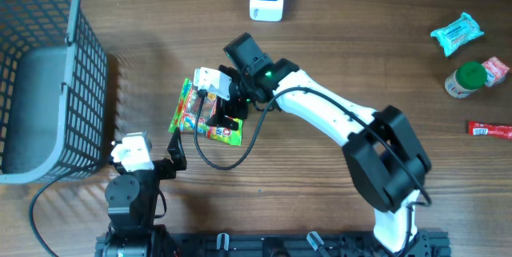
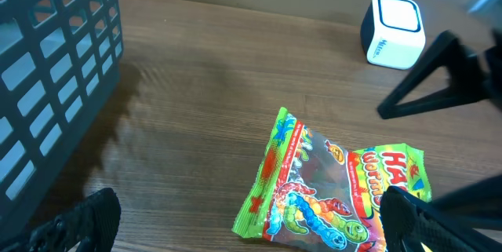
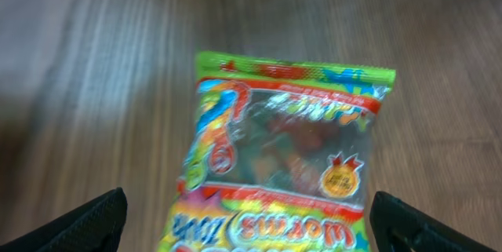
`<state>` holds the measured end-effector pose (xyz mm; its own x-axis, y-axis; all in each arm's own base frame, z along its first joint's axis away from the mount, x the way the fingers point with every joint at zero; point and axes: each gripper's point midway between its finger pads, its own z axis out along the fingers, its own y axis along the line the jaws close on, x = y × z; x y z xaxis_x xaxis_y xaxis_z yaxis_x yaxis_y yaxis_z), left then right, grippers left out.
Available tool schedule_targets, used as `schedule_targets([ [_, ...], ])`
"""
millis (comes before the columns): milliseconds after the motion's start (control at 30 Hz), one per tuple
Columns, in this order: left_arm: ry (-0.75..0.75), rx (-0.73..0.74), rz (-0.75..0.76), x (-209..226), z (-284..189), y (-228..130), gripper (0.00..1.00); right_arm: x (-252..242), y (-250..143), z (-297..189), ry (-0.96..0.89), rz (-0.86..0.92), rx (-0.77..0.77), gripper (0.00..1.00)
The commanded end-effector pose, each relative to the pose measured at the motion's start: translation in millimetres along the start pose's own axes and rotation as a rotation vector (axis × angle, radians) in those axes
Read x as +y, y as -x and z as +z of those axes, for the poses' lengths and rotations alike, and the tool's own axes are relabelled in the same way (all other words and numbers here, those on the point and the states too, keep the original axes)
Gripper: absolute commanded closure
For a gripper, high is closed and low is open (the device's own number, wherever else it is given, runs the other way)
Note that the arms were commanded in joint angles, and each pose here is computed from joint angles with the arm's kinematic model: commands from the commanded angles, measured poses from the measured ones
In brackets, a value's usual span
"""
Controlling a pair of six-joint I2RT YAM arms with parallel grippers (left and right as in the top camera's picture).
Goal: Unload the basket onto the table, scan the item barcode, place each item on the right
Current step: 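Move the right gripper over the Haribo bag and grasp it, then lift the Haribo bag with the right gripper toward the scanner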
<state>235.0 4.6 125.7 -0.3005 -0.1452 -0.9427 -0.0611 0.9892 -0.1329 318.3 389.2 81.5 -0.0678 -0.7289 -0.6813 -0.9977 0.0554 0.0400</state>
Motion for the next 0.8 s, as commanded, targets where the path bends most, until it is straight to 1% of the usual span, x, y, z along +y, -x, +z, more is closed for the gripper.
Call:
schedule_targets([
  [0,-0.015,0.002,0.016,-3,1,-1,0.0,-2,-32,38,0.025,0.009,0.061,0.0],
  [167,-0.015,0.002,0.016,-3,1,-1,0.0,16,-41,63,0.049,-0.02,0.112,0.0],
  [200,-0.015,0.002,0.016,-3,1,-1,0.0,17,-44,68,0.036,-0.027,0.133,0.0],
  [300,-0.015,0.002,0.016,-3,1,-1,0.0,21,-71,90,-0.007,-0.04,0.252,0.01],
  [333,-0.015,0.002,0.016,-3,1,-1,0.0,23,-81,96,-0.012,-0.032,0.284,0.05],
  [400,-0.015,0.002,0.016,-3,1,-1,0.0,20,-92,100,-0.032,0.012,0.313,0.18],
  [433,-0.015,0.002,0.016,-3,1,-1,0.0,14,-94,99,-0.058,0.036,0.322,0.28],
  [467,-0.015,0.002,0.016,-3,1,-1,0.0,8,-93,96,-0.082,0.069,0.319,0.35],
  [500,-0.015,0.002,0.016,-3,1,-1,0.0,3,-89,93,-0.099,0.107,0.308,0.46],
  [567,-0.015,0.002,0.016,-3,1,-1,0.0,-12,-72,77,-0.144,0.232,0.266,0.76],
  [600,-0.015,0.002,0.016,-3,1,-1,0.0,-16,-60,66,-0.155,0.293,0.242,0.96],
  [667,-0.015,0.002,0.016,-3,1,-1,0.0,-18,-32,34,-0.136,0.439,0.187,0.96],
  [733,-0.015,0.002,0.016,-3,1,-1,0.0,-12,-7,-7,-0.072,0.733,0.133,0.96],
  [767,-0.015,0.002,0.016,-3,1,-1,0.0,-3,4,-30,0.017,0.889,0.104,0.96],
])
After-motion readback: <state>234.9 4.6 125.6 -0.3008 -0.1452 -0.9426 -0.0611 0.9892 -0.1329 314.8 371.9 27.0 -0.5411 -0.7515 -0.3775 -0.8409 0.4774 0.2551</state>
